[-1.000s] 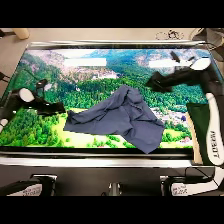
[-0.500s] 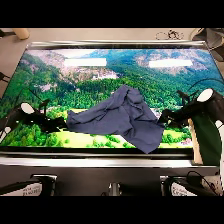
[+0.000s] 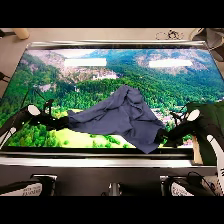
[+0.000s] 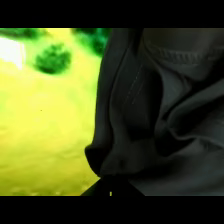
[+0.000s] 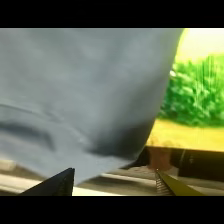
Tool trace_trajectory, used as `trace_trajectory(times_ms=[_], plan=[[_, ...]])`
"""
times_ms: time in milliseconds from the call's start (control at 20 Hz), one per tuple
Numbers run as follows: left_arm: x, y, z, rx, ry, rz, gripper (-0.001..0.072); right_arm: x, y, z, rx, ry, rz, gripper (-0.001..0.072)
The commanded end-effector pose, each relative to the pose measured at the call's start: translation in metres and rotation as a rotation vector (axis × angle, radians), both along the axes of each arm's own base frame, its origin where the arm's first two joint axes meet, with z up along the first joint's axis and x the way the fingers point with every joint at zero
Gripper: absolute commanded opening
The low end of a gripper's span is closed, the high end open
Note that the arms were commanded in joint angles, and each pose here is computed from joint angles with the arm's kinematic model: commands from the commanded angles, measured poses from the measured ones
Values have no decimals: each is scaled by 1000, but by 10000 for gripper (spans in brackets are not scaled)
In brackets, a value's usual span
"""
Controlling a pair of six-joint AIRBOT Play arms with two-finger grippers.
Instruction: Fold the shirts.
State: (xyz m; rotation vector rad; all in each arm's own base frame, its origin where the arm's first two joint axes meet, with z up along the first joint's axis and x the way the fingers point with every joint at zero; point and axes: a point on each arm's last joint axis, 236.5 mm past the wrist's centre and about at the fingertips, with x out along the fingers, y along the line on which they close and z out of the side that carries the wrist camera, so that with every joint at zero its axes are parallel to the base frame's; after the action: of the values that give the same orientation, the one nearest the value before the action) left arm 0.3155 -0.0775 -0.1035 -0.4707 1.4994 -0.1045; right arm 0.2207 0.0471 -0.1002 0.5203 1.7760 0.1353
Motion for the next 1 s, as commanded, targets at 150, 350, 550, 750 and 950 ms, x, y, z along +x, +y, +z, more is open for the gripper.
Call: trace_trajectory(times_ms=[150,350,550,750,950], plan=[[10,-4,46,-9,-125,-21,25,47,4,-15,3,-210,-128,18],[58,2,211,54,-597,-85,23,145,-7,154,-40,-726,30,15],[6,56,520,307,-1335,82,23,130,-30,513,-343,-1663,-13,16],[-122,82,658,316,-1698,308,23,-13,-13,671,-373,-2108,-144,16],[-127,85,627,344,-1573,284,23,-29,-17,663,-419,-2073,-147,16]])
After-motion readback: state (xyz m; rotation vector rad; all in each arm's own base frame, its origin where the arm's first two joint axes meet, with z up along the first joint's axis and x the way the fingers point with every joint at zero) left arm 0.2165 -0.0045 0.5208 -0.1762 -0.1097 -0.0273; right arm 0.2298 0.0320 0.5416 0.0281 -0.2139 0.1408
